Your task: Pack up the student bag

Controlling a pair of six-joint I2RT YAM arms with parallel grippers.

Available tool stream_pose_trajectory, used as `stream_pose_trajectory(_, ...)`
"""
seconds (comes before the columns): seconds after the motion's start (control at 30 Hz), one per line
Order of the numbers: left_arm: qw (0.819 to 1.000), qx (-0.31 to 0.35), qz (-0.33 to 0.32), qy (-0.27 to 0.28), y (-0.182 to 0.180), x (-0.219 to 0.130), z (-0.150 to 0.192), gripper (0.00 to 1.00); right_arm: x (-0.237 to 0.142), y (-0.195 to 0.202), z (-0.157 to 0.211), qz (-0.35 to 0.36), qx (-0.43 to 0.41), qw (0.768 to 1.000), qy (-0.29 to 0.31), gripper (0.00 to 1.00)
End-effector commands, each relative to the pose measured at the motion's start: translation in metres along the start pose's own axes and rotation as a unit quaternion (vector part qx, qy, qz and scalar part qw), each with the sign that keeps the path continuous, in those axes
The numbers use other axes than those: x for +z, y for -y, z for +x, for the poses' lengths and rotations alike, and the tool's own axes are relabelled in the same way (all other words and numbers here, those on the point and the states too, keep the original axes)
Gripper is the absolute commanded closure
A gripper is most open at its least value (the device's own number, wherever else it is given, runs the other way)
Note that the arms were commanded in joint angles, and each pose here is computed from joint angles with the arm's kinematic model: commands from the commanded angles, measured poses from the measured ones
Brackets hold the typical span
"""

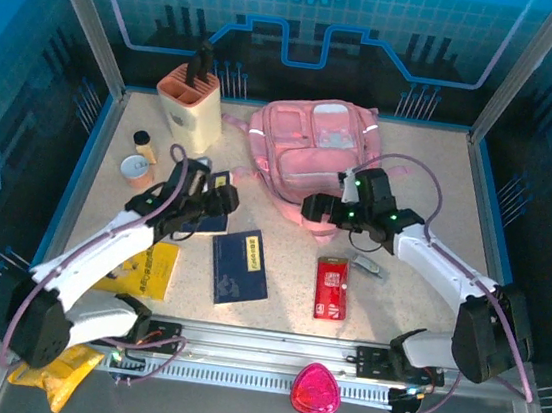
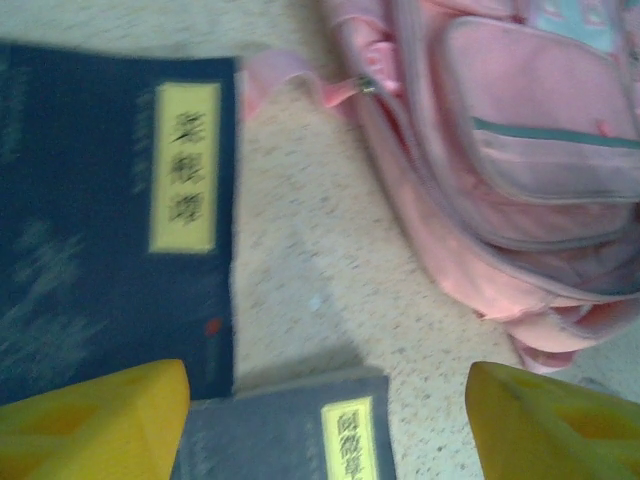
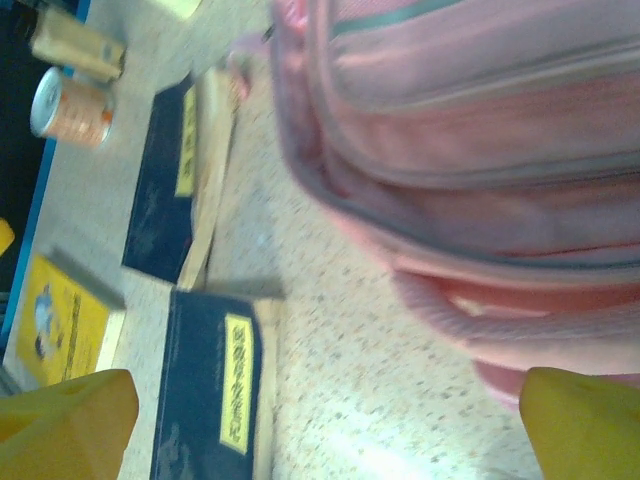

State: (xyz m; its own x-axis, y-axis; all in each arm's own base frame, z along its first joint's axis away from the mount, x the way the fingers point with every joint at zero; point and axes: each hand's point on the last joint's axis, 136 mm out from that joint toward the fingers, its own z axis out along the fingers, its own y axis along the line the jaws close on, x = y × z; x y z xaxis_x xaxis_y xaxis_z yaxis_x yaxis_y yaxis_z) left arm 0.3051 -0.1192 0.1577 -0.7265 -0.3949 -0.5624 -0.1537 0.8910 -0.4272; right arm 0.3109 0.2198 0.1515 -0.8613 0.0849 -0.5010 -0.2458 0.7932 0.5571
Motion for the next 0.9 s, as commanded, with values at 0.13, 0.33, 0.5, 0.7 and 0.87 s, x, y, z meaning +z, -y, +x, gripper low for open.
stream_pose_trajectory(0.13, 0.976, -0.132, -0.172, 0.029, -0.108, -0.038, 0.025, 0.01, 0.019, -0.046, 0.047, -0.059, -0.086, 0.993, -0.053, 0.0)
stream_pose_trajectory(0.33, 0.939, -0.228, -0.252, 0.056, -0.176, -0.058, 0.026, 0.01, 0.034, -0.067, 0.072, -0.074, -0.117, 0.987, -0.085, 0.0)
stream_pose_trajectory(0.5, 0.91, -0.293, -0.284, 0.076, -0.215, -0.071, 0.017, 0.01, 0.043, -0.085, 0.071, -0.087, -0.126, 0.984, -0.086, 0.0)
stream_pose_trajectory(0.7, 0.881, -0.35, -0.31, 0.071, -0.259, -0.064, 0.014, 0.01, 0.054, -0.089, 0.071, -0.089, -0.126, 0.983, -0.097, 0.0)
stream_pose_trajectory(0.87, 0.869, -0.371, -0.322, 0.055, -0.283, -0.051, 0.018, 0.01, 0.054, -0.083, 0.064, -0.061, -0.15, 0.983, -0.09, 0.01)
